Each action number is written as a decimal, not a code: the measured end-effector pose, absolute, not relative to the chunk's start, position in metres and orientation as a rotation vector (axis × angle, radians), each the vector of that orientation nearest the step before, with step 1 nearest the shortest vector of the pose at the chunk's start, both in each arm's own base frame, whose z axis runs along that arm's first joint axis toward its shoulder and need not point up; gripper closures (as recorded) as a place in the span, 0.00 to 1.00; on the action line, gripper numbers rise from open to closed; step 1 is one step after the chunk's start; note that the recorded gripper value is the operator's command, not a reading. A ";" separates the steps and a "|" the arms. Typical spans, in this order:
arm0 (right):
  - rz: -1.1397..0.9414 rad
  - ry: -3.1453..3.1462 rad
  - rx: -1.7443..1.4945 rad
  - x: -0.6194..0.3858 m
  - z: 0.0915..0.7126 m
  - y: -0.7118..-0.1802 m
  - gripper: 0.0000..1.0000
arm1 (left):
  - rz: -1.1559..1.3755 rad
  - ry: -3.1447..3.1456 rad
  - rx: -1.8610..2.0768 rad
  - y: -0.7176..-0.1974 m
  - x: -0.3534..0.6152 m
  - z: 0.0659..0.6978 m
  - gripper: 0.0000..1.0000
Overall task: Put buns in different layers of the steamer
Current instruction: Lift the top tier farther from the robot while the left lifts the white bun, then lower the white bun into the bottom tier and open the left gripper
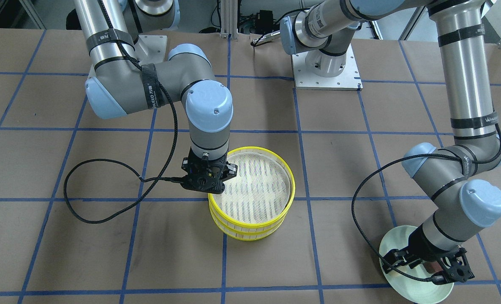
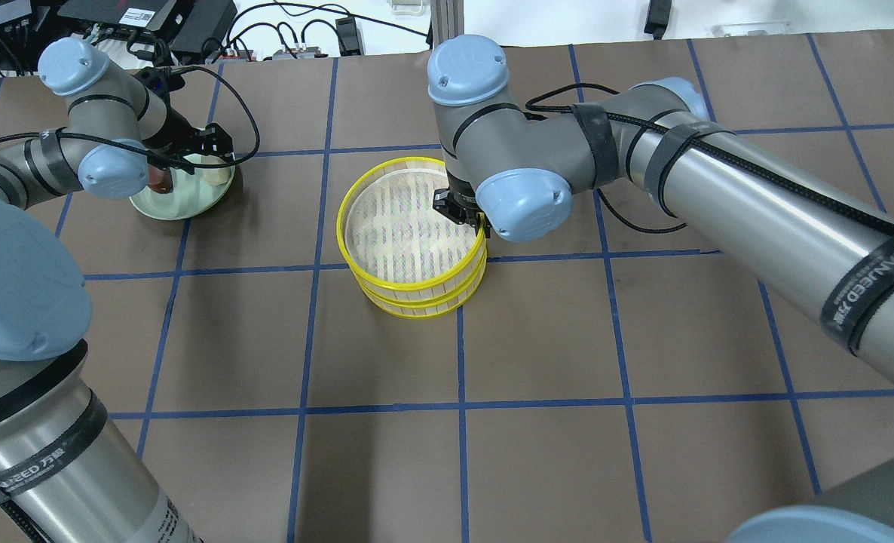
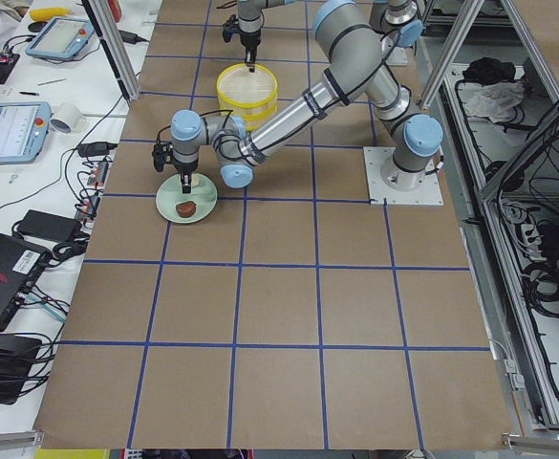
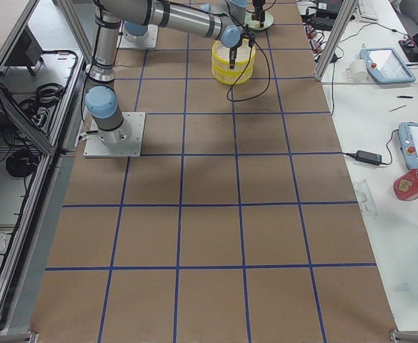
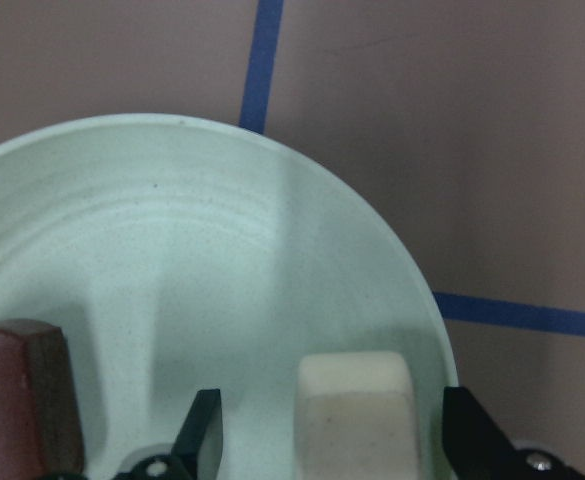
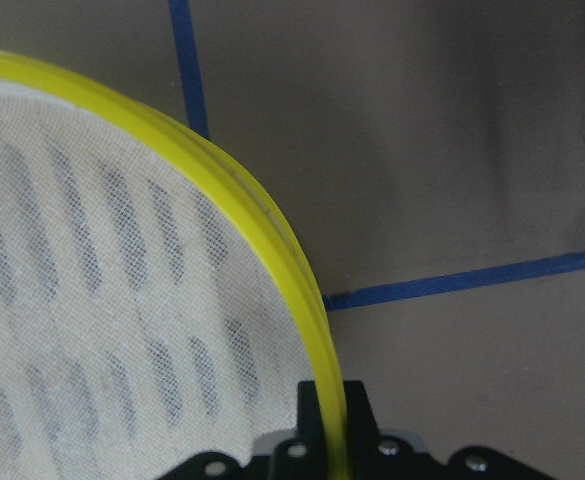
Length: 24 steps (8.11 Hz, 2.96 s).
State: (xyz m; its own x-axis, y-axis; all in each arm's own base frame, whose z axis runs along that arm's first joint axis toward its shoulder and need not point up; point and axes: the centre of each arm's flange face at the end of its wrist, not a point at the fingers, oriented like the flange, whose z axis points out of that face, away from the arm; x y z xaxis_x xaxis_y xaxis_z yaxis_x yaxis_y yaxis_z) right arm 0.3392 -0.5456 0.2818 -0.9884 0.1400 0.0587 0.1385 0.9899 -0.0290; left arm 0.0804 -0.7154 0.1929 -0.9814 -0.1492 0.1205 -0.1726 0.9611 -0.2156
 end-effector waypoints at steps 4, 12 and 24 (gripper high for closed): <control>0.145 -3.093 -0.301 0.279 0.377 -0.541 0.97 | 0.362 -2.951 0.208 -0.716 0.074 0.196 1.00; 0.174 -3.092 -0.298 0.102 0.534 -0.465 0.96 | 0.260 -2.934 0.157 -0.667 0.034 0.325 1.00; 0.107 -3.094 -0.307 0.097 0.540 -0.449 0.97 | -0.132 -2.835 0.076 -0.565 -0.266 0.234 0.22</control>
State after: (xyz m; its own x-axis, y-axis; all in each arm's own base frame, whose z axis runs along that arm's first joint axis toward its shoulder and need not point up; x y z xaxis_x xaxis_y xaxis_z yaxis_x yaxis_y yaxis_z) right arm 0.0968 -0.4489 0.5398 -0.9800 0.1975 0.0233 0.1954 0.9781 -0.0713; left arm -0.2663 -0.5653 0.2343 -0.9533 -0.0661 0.2947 -0.0384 0.9944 0.0987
